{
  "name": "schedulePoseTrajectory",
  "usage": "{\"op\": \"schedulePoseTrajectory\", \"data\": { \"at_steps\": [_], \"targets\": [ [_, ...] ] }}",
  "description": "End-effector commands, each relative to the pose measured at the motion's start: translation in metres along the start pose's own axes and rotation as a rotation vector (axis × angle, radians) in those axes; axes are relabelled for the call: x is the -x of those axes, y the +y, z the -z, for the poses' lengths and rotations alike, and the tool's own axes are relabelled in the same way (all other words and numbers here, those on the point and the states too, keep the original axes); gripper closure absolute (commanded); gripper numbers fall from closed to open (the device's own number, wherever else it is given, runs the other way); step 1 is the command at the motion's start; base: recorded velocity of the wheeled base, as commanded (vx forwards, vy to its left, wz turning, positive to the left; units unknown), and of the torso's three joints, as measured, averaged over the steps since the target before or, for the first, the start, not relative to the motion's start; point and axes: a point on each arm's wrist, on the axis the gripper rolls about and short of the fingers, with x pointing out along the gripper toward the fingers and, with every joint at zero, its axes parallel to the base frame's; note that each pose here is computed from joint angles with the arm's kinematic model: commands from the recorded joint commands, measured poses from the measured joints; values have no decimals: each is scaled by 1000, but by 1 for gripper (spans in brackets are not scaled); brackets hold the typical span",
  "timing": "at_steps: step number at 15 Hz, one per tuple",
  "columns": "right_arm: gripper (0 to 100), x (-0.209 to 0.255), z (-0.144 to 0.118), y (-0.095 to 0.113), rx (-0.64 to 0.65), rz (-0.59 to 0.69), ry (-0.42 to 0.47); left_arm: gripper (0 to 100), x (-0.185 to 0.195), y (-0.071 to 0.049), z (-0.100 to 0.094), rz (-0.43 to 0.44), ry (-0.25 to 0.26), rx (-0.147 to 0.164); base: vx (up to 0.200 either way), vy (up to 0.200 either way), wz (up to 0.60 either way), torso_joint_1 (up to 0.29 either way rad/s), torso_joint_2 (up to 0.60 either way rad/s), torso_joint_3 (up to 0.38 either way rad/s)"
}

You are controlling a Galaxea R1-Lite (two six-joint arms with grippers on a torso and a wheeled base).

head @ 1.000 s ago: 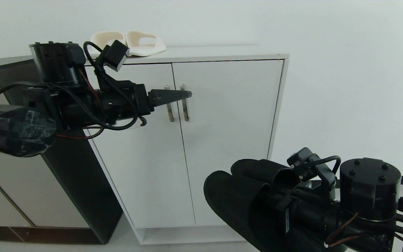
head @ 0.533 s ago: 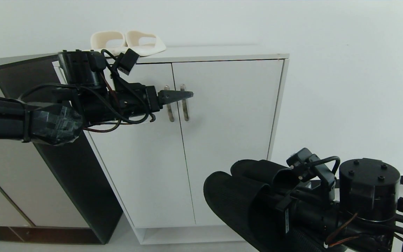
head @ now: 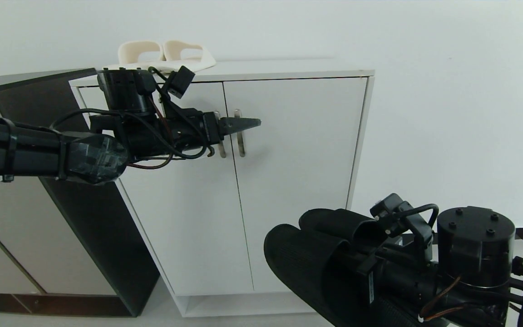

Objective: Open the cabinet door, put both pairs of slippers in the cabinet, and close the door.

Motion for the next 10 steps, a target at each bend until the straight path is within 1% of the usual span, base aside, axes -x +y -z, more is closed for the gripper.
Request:
{"op": "schedulePoseTrajectory", "data": {
  "at_steps": [1,2,3,5,7,10],
  "targets": [
    [100,0,0,0,0,0,1,0,-6,3,4,3,8,6,0,0,0,0,0,0],
    [100,0,0,0,0,0,-1,0,-7,4,4,1,10,8,0,0,0,0,0,0],
    [100,0,0,0,0,0,-1,100,-7,4,4,1,9,7,0,0,0,0,0,0],
    [100,1,-1,1,2,-4,-4,100,-4,1,2,1,4,3,0,0,0,0,0,0],
    [100,3,-2,1,1,-12,-8,100,3,-5,0,3,3,2,0,0,0,0,0,0],
    [100,12,-4,3,3,-72,-16,100,14,-28,-4,31,-4,-13,0,0,0,0,0,0]
  ]
}}
